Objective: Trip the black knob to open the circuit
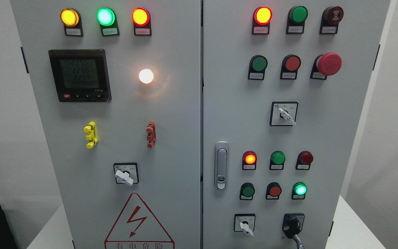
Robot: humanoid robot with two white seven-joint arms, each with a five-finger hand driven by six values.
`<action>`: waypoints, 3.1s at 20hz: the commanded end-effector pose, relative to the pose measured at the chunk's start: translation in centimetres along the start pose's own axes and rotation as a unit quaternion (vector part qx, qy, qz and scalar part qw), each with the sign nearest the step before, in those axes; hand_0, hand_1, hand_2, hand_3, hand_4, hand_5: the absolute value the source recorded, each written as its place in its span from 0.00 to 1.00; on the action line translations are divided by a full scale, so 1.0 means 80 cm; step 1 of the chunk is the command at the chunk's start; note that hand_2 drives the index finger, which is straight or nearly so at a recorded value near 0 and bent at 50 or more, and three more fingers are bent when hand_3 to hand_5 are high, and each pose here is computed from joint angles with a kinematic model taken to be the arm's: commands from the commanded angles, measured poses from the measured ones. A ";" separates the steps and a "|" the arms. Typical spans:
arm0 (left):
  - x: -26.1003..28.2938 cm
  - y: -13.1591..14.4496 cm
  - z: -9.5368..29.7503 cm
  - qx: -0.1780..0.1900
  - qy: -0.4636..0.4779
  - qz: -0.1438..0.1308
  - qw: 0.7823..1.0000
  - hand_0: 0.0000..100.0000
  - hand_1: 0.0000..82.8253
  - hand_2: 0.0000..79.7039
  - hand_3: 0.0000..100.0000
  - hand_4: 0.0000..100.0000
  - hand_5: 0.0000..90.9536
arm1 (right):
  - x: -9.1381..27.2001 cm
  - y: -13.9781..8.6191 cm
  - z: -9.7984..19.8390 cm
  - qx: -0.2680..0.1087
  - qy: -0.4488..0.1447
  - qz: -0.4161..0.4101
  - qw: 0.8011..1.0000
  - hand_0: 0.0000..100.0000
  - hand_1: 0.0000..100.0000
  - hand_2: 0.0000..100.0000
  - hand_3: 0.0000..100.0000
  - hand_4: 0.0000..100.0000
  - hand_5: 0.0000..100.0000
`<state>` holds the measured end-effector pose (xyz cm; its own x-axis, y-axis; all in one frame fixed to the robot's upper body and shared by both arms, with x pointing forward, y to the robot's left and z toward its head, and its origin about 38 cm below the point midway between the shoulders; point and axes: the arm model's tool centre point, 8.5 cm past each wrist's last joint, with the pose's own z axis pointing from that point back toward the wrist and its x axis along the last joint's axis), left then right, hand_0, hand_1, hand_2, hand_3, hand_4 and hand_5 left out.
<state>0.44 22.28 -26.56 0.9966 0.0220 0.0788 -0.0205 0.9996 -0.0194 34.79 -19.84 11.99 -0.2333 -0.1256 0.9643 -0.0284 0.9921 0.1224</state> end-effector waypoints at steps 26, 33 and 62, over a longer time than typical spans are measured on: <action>0.002 -0.001 0.000 -0.001 -0.002 0.002 1.000 0.12 0.47 0.00 0.00 0.00 0.00 | 0.020 -0.005 -0.008 0.005 -0.031 0.001 1.000 0.59 0.79 0.00 1.00 0.96 0.86; 0.002 -0.001 0.000 -0.001 -0.001 0.002 1.000 0.12 0.47 0.00 0.00 0.00 0.00 | 0.018 -0.013 -0.007 -0.003 -0.029 0.003 1.000 0.59 0.79 0.00 1.00 0.96 0.86; 0.004 -0.001 0.000 -0.001 -0.003 0.002 1.000 0.12 0.47 0.00 0.00 0.00 0.00 | 0.015 -0.027 -0.008 -0.018 -0.024 -0.001 1.000 0.59 0.79 0.00 1.00 0.95 0.85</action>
<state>0.44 22.28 -26.56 0.9966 0.0220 0.0788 -0.0205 0.9996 -0.0194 34.92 -21.96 11.80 -0.2364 -0.1270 0.9633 0.0145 0.9909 0.1342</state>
